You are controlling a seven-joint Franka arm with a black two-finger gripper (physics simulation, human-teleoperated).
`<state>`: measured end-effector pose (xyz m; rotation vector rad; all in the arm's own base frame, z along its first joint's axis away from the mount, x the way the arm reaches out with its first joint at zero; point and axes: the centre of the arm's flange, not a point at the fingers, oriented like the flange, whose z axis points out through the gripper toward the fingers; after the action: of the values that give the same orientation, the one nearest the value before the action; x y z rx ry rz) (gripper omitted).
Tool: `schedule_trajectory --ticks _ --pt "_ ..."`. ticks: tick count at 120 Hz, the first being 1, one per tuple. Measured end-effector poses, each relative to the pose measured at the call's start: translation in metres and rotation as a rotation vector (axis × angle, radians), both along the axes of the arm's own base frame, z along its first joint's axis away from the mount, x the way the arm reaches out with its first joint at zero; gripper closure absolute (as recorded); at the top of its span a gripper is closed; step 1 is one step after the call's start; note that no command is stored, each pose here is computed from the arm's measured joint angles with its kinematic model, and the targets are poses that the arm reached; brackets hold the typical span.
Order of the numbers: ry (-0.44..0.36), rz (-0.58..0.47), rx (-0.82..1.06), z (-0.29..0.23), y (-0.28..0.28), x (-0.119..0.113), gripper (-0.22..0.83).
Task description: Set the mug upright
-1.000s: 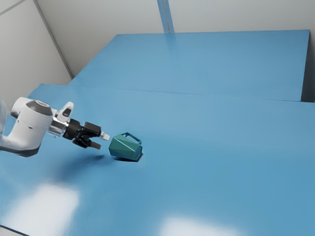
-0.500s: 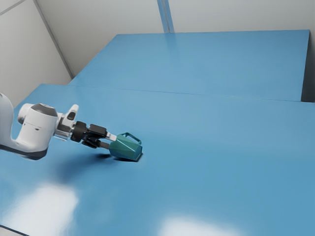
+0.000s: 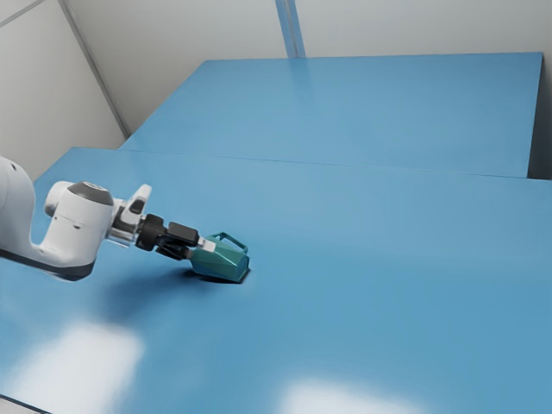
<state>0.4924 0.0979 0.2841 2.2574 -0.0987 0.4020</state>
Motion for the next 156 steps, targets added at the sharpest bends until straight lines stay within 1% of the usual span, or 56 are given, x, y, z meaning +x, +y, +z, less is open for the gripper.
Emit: schedule_trajectory --ticks 32,40,77,105,121,151,156 --pt "-0.01 -0.018 0.012 -0.005 -0.007 0.002 0.02" --pt "-0.011 -0.016 0.012 -0.006 -0.007 0.002 0.04" --pt "-0.025 -0.02 0.018 -0.005 -0.01 0.004 0.37" --pt "-0.037 -0.022 0.022 -0.001 -0.01 0.006 0.55" --pt "-0.041 -0.026 0.026 0.0 -0.011 0.007 0.64" --pt "-0.079 -0.051 0.035 0.019 -0.022 0.01 0.75" --pt "-0.089 -0.053 0.041 0.023 -0.024 0.011 0.76"
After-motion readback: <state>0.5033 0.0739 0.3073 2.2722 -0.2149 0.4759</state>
